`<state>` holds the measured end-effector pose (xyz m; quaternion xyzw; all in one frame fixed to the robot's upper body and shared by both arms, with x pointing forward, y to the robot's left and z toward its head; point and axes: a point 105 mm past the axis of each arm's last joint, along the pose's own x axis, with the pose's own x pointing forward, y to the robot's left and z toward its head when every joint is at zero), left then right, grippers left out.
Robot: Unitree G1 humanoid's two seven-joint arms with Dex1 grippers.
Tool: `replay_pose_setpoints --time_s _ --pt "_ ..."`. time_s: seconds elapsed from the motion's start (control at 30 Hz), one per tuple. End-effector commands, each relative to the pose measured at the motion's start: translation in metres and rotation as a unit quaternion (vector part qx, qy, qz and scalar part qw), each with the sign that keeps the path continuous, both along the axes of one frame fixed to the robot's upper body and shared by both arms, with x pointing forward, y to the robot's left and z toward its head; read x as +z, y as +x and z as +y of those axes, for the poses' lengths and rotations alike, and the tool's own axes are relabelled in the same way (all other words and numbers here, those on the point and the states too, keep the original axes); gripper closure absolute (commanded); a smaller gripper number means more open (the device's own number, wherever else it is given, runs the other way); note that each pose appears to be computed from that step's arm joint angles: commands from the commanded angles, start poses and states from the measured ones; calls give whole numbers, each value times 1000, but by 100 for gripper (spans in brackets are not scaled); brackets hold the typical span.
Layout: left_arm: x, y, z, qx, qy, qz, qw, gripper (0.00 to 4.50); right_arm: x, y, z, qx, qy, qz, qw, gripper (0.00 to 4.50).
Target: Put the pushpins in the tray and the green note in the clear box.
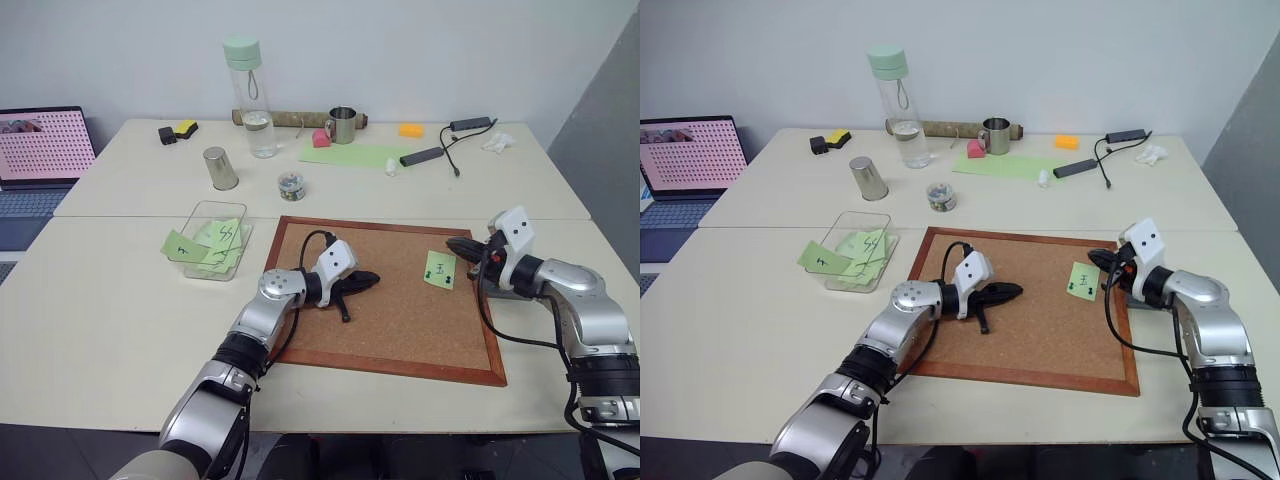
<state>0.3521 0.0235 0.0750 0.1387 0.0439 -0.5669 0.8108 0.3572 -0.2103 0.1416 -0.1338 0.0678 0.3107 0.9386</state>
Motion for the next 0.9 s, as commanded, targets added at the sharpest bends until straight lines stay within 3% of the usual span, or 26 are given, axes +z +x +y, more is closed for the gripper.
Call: replay_pose_setpoints --time_s 0.03,0.23,0.4,0.43,0.73,0.9 --pt "-32 -11 4 1 32 49 998 450 22 -10 -23 -26 -20 -24 999 448" --pt "-31 -8 5 4 33 46 998 450 -4 -19 -77 -146 -76 34 986 448" --pt "-29 -7 3 2 34 43 998 450 -23 -17 -86 -185 -79 62 978 448" --pt "-29 -6 3 1 35 43 998 450 -24 -17 -87 -186 -79 64 977 406" --pt "-29 -5 5 5 34 44 998 450 -7 -17 -87 -182 -68 38 980 220" --pt "-28 -4 6 7 34 42 999 450 5 -29 -47 -75 -56 30 995 135"
